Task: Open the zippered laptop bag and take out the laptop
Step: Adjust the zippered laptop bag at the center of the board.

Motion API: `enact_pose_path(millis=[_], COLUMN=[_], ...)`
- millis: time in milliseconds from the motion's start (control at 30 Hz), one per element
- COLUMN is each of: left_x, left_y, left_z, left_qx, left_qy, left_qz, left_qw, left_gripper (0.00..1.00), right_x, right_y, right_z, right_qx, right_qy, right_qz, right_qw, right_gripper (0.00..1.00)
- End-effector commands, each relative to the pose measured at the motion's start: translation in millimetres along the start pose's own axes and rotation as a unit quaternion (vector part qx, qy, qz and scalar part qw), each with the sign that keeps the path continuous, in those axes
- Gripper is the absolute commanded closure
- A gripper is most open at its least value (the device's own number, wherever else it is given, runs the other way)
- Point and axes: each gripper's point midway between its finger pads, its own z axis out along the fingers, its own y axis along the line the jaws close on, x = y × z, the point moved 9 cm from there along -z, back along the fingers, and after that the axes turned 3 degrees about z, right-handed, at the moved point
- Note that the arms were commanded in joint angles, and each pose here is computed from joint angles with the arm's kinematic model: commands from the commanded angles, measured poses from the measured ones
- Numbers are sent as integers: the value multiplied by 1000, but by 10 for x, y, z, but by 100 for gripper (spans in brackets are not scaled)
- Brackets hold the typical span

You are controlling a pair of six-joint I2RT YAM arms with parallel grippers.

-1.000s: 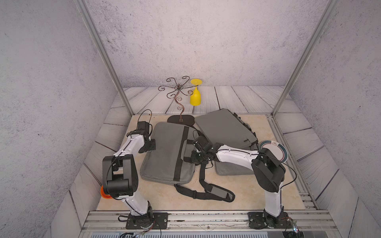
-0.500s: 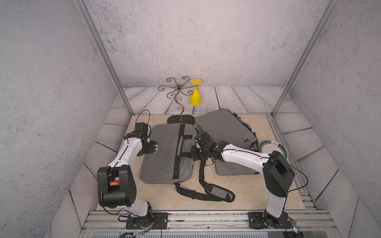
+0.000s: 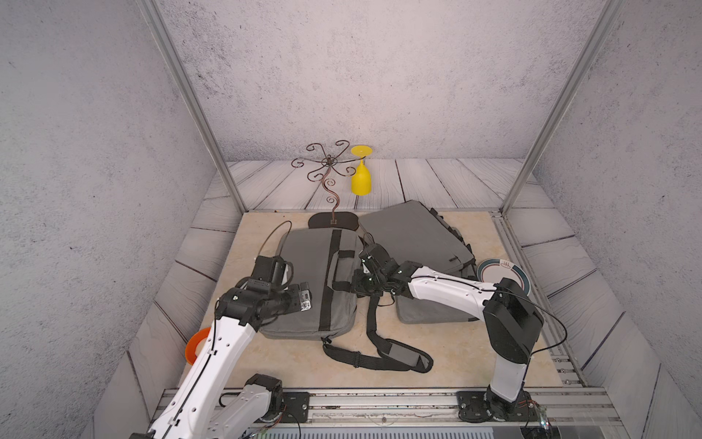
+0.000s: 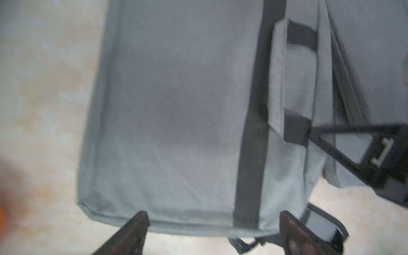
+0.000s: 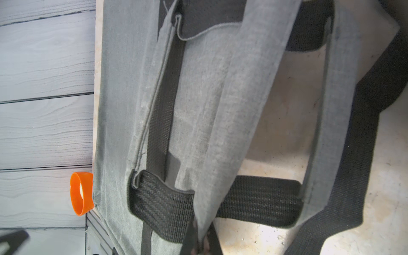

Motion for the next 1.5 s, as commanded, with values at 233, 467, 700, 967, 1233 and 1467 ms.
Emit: enact_pose_path(millis=[233, 467, 700, 967, 1233, 1467], left_x=[786, 912, 966, 1161, 1134, 984], left_y=[-355, -474, -467, -283, 9, 191], left_z=[136, 432, 673, 823, 782, 747], left_qx=[-17, -58, -61, -77, -137, -157], left_qy=[68, 83, 70, 96, 98, 78], left_qz=[-29, 20, 41, 44, 34, -5], left_qw=[997, 995, 995, 991, 985, 984], left_gripper=[13, 23, 28, 43, 66, 78], right_x=[-178, -179, -161, -189, -164, -126], right_y=[153, 107, 77, 35, -8, -49], right_z=[-221, -231, -241, -276, -313, -358], right_qx=[-55, -55, -54, -54, -50, -48], right_qy=[-40, -41, -41, -46, -48, -51], right_qz=[2, 8, 12, 19, 20, 23], right_qw=[998, 998, 998, 997, 997, 997], right_gripper=[100, 100, 100, 100, 100, 100])
